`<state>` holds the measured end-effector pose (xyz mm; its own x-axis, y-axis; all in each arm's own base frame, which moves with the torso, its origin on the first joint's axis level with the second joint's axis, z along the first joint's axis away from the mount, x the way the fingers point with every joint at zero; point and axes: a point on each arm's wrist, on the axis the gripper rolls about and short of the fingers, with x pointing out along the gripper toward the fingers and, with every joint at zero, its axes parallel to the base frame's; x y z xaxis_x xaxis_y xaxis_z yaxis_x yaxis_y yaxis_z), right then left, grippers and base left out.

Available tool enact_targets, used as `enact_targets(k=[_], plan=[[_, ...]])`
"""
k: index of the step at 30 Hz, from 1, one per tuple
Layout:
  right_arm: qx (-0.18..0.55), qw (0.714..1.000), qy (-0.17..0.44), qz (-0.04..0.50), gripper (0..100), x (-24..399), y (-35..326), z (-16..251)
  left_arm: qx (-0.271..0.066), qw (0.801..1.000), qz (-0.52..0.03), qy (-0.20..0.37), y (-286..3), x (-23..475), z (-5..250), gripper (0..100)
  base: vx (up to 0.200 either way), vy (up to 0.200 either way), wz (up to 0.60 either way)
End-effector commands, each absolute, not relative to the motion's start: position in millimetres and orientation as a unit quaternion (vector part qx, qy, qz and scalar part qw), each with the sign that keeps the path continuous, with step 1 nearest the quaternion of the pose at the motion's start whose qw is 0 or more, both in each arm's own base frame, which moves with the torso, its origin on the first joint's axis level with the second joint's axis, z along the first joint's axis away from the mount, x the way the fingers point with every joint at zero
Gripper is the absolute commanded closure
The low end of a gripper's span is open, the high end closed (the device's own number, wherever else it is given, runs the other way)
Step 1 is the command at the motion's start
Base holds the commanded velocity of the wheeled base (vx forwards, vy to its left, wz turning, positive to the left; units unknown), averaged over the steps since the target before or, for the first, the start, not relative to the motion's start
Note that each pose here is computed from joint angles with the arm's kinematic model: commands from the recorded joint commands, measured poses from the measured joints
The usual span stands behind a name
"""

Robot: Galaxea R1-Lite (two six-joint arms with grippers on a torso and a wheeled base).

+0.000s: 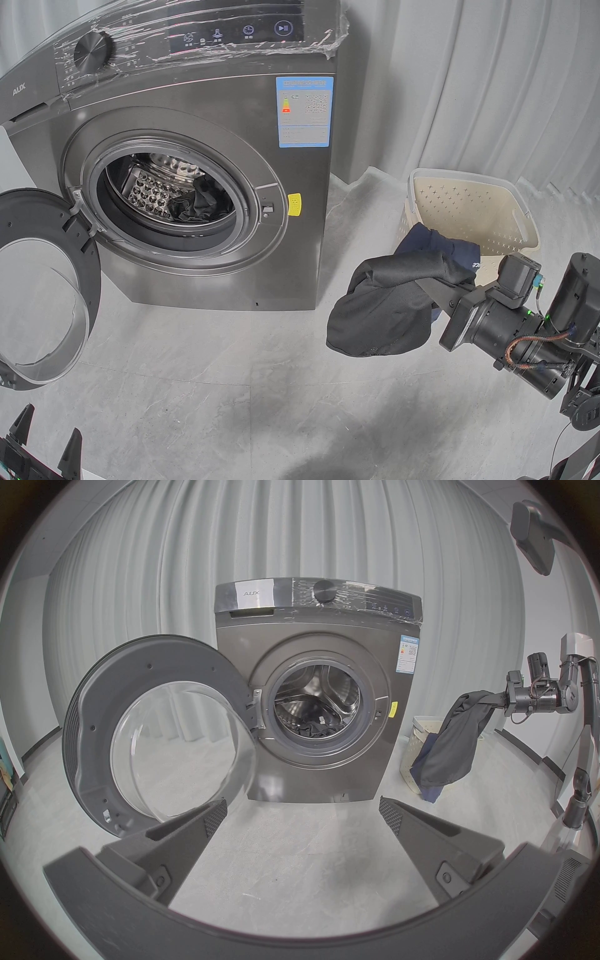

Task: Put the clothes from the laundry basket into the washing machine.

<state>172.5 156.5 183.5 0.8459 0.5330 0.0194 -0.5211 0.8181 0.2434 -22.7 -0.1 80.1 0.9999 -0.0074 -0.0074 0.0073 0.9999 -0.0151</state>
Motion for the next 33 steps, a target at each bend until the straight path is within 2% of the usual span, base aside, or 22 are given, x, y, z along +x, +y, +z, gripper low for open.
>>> enact_targets(k=[1,8,14,20,33], plan=[[0.121,0.953,0.025,0.276,100,172.7,156.4,183.4,-0.008,1.000,-0.004,0.008,-0.1,-22.2,75.8,0,0.000,0.000,0.00],[0.121,0.953,0.025,0.276,100,172.7,156.4,183.4,-0.008,1.000,-0.004,0.007,-0.1,-22.3,76.2,0,0.000,0.000,0.00],[0.121,0.953,0.025,0.276,100,172.7,156.4,183.4,-0.008,1.000,-0.004,0.008,-0.1,-22.2,75.8,0,-0.200,0.000,0.00],[0.121,0.953,0.025,0.275,100,172.9,156.2,183.4,-0.009,1.000,-0.004,0.008,-0.1,-22.2,76.2,0,0.000,0.000,0.00],[0.121,0.954,0.024,0.272,100,173.6,154.9,183.8,-0.009,1.000,-0.004,0.008,-0.1,-22.1,75.8,0,0.000,0.200,0.00]])
